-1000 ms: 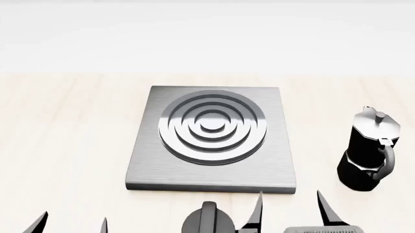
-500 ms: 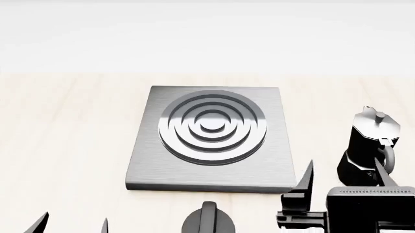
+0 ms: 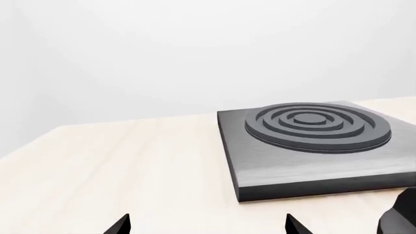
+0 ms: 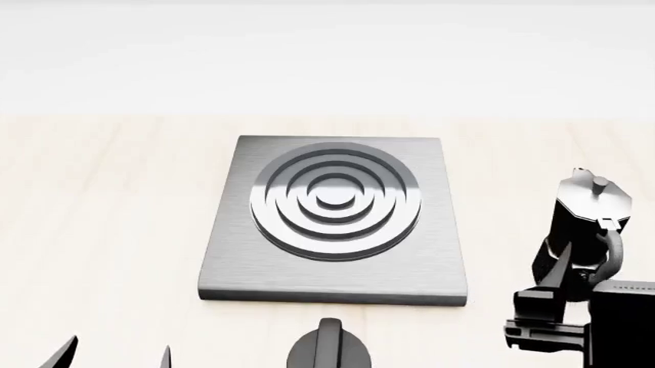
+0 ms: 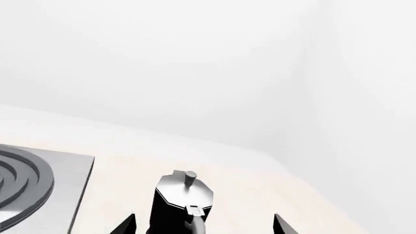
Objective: Put the moka pot on the stove.
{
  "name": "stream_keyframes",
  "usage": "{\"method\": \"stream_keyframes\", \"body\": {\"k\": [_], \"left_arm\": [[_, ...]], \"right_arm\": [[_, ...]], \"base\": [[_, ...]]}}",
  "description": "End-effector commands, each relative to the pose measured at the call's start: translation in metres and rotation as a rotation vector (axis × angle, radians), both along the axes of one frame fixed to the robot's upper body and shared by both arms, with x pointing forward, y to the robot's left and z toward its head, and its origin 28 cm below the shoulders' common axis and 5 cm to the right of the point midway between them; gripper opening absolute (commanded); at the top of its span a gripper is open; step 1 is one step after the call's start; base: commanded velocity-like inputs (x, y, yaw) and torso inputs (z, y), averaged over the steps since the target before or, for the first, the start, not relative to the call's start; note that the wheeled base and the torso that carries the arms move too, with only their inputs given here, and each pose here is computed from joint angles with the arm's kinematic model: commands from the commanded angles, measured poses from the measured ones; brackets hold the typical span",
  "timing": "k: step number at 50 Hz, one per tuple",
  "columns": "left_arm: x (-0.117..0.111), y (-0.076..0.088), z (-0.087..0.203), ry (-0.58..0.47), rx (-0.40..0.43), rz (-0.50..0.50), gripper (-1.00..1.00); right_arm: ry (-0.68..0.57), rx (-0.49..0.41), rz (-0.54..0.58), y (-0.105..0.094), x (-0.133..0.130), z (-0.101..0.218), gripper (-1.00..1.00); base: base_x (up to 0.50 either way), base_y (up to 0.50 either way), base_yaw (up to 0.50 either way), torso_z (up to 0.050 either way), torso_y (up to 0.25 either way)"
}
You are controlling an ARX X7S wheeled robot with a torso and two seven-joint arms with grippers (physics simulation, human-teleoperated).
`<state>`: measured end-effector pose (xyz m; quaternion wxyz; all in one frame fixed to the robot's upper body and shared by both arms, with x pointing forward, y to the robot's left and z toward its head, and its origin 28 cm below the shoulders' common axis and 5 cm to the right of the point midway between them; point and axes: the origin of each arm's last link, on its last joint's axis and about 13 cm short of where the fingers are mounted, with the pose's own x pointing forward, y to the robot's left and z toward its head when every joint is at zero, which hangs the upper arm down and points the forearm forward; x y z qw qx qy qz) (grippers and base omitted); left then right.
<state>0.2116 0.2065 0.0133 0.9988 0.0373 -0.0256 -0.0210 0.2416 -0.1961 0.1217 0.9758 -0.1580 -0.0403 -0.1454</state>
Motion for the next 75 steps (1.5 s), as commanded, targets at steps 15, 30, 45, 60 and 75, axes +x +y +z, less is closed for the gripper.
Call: {"method": "stream_keyframes", "body": {"k": [15,30,45,60,75], "left_arm": [[0.0,0.0,0.0,-0.021,-0.01,-0.005,1.0],[0.0,0.0,0.0,-0.022,-0.01,-0.004,1.0],[0.0,0.0,0.0,-0.02,-0.008,-0.004,1.0],[0.0,0.0,0.0,-0.019,-0.007,-0.002,1.0],[0.0,0.0,0.0,-0.021,-0.006,0.002,1.0]], "right_arm": [[-0.003,0.22,0.045,-0.036,-0.001,0.0,1.0],[-0.012,0.358,0.082,-0.045,0.001,-0.016,1.0],[0.055,0.369,0.14,-0.044,0.036,-0.029,1.0],[0.089,0.395,0.141,-0.045,0.052,-0.037,1.0],[0.116,0.405,0.132,-0.05,0.062,-0.044,1.0]], "base": [[0.0,0.0,0.0,0.0,0.0],[0.0,0.0,0.0,0.0,0.0],[0.0,0.0,0.0,0.0,0.0],[0.0,0.0,0.0,0.0,0.0],[0.0,0.0,0.0,0.0,0.0]]}}
